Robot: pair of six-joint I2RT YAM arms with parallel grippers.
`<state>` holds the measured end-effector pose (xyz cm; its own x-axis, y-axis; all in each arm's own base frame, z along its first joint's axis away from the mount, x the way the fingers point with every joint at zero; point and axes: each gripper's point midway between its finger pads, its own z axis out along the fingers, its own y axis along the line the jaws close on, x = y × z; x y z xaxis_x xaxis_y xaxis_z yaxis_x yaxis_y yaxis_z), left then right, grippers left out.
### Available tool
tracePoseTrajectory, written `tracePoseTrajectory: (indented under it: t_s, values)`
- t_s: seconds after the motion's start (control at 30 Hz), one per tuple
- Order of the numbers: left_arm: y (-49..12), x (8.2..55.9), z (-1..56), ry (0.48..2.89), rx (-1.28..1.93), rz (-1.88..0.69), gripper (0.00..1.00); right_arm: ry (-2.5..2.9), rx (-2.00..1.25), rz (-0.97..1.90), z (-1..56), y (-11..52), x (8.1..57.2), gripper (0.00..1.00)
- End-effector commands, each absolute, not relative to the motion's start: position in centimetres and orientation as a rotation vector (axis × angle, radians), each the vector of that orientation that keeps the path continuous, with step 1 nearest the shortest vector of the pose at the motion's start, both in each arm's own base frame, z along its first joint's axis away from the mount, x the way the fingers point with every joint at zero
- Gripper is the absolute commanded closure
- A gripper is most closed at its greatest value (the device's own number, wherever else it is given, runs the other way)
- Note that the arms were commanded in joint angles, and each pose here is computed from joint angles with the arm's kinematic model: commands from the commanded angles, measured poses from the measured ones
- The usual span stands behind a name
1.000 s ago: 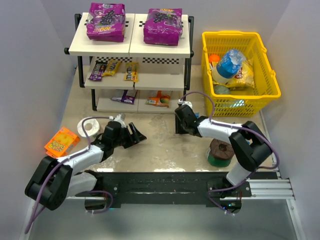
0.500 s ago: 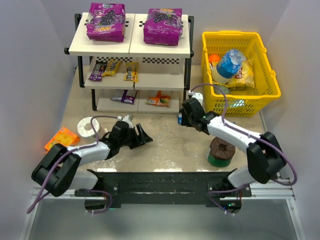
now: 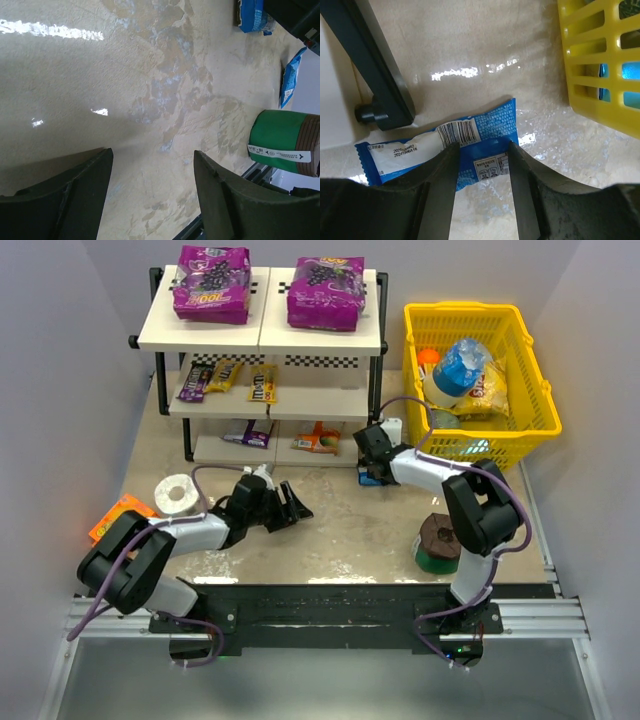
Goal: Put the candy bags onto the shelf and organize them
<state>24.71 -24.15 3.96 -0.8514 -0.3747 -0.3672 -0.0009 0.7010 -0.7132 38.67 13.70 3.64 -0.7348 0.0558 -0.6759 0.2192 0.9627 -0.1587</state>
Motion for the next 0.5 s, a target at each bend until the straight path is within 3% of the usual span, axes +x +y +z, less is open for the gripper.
tracePoseTrajectory:
  t_s: [0.0,0.13,0.47]
  values:
    - [-25.9,26.4,5.8,2.358,-0.271,-1.074,0.3,2.407,0.198,-0.169,3.1,16.1,39.3,0.53]
    - [-26.5,27.2,5.8,2.356,-0.271,-1.072,0.3,2.474,0.153,0.053,2.4,19.4,37.1,0.53]
    - [-28.2,29.1,5.7,2.333,-0.245,-1.095,0.3,2.542,0.021,0.216,1.1,22.1,31.0,0.54]
